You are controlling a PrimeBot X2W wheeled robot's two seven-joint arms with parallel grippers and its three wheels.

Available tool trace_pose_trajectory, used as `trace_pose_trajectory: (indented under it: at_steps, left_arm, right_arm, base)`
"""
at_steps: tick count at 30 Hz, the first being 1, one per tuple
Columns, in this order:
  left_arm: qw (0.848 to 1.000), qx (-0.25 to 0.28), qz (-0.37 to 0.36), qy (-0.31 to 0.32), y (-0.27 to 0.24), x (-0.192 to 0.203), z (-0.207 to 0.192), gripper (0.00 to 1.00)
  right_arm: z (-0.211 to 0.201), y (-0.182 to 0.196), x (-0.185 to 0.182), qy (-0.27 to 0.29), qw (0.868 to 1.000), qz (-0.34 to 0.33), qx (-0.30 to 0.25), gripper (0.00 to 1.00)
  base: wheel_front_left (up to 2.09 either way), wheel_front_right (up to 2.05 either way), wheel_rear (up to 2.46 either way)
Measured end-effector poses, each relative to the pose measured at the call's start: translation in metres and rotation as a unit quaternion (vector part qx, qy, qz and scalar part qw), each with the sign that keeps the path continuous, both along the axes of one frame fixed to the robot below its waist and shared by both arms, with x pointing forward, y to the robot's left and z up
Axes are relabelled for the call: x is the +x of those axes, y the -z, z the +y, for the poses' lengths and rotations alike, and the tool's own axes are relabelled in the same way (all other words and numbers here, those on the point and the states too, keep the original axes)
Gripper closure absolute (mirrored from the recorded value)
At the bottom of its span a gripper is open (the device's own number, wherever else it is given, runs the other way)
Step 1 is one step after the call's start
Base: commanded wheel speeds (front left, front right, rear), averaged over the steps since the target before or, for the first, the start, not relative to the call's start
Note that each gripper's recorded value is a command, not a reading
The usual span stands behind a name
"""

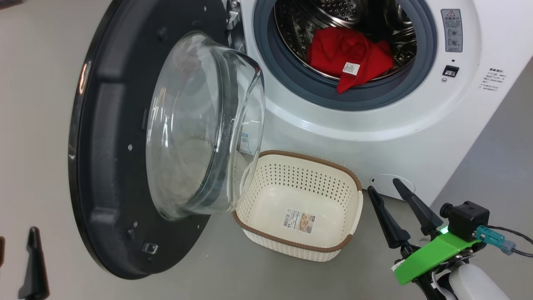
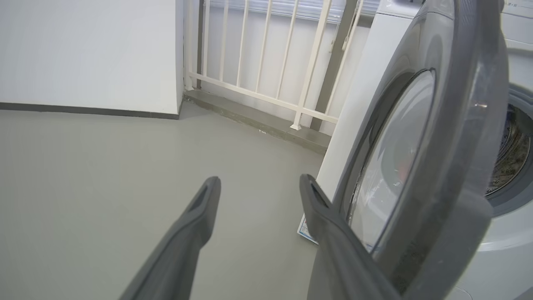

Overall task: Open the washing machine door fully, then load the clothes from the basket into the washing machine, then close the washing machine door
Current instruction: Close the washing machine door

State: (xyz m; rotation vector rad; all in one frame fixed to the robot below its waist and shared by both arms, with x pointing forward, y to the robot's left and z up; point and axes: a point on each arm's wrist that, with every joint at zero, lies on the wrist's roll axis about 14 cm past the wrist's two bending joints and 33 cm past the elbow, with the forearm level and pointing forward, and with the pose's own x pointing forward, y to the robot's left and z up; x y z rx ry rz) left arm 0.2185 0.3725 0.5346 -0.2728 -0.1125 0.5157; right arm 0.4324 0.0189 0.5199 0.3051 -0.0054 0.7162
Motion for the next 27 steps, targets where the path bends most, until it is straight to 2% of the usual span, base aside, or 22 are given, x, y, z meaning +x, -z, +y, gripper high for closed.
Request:
trace_pose_trajectory:
  at_steps: [6, 27]
  left_arm:
    - [0.999, 0.048, 0.007, -0.013, 0.010, -0.009, -0.006, 0.00]
    - [0.998, 0.052, -0.009, -0.037, 0.018, -0.023, -0.016, 0.00]
  right_arm:
    - [0.002, -0.004, -0.002, -0.003, 1.000, -0.005, 0.000, 0.00]
    - [0.006, -0.009, -0.015, -0.013, 1.000, -0.012, -0.006, 0.00]
  base:
    - [0.00, 0.00, 0.00]
    - [0.00, 0.00, 0.00]
